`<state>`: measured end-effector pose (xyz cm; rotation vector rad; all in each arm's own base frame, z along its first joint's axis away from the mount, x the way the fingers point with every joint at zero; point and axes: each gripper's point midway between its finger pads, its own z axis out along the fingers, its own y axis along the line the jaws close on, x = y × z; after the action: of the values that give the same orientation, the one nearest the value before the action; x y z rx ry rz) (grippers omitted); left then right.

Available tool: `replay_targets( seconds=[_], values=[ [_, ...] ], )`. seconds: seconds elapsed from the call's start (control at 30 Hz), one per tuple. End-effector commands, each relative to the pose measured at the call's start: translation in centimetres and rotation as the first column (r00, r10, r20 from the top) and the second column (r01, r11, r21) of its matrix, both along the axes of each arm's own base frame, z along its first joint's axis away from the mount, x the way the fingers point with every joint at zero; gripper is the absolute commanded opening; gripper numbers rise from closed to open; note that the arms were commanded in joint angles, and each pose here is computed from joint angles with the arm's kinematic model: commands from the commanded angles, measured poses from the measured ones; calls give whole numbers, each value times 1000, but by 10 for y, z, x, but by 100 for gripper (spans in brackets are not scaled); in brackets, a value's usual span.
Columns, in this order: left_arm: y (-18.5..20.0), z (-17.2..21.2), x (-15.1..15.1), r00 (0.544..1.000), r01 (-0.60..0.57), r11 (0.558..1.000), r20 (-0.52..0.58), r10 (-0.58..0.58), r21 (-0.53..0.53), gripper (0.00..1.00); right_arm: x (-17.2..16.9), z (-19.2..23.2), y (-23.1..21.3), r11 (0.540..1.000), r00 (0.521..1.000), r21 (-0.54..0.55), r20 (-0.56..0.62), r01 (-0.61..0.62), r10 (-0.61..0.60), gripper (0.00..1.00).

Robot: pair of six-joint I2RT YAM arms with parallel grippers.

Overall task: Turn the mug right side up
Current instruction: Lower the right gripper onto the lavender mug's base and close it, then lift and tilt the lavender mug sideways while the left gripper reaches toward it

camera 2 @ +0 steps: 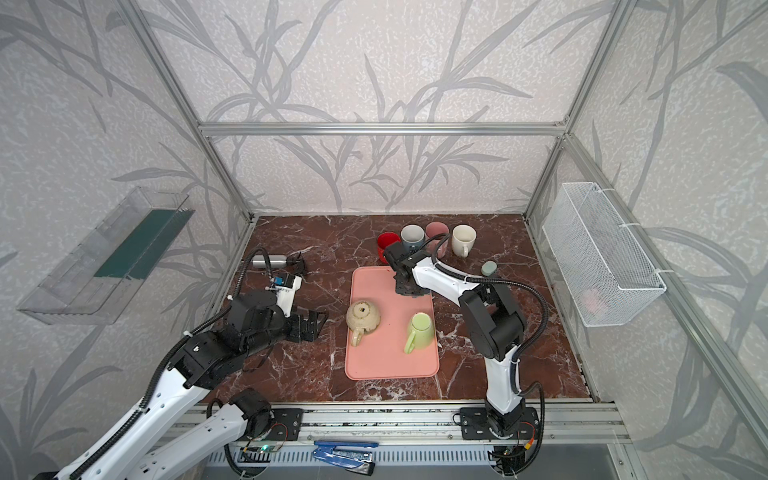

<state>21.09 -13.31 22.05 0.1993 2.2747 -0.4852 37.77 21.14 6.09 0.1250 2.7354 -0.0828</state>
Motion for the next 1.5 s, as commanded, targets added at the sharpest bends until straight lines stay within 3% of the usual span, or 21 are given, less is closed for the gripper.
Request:
replay_targets(
  seconds=[0.0, 0.2, 0.37, 0.67, 0.9, 1.1, 1.33, 1.47],
  values=[
    [-2, 0, 0, 1000, 10, 1000, 8, -10, -2, 99, 3, 4, -2, 1000, 1000, -14, -8, -7, 7, 20],
    [-1, -1, 0, 1000, 6, 1000, 10, -6, 3, 99, 3, 7, -3, 1000, 1000, -14, -4, -16, 16, 6],
    [1, -1, 1, 1000, 0, 1000, 11, 0, 8, 99, 2, 10, -1, 999, 999, -1, 0, -49, 49, 0],
    [4, 0, 1, 1000, -15, 1000, 25, 15, 11, 99, -4, 27, 13, 981, 986, 100, 44, -165, 162, 0],
    [7, 5, 2, 998, -30, 1000, 53, 30, 3, 99, -14, 58, 29, 936, 957, 219, 147, -277, 249, 0],
    [3, 8, 3, 998, -26, 999, 52, 28, -26, 99, -28, 95, 46, 853, 914, 348, 260, -390, 312, 0],
    [-18, -3, 5, 1000, -7, 988, -3, 7, -155, 96, -49, 143, 60, 692, 845, 504, 432, -517, 316, 0],
    [-47, -10, 7, 997, 56, 958, -39, -70, -280, 91, -61, 163, 62, 585, 818, 584, 497, -563, 291, 0]
  ],
)
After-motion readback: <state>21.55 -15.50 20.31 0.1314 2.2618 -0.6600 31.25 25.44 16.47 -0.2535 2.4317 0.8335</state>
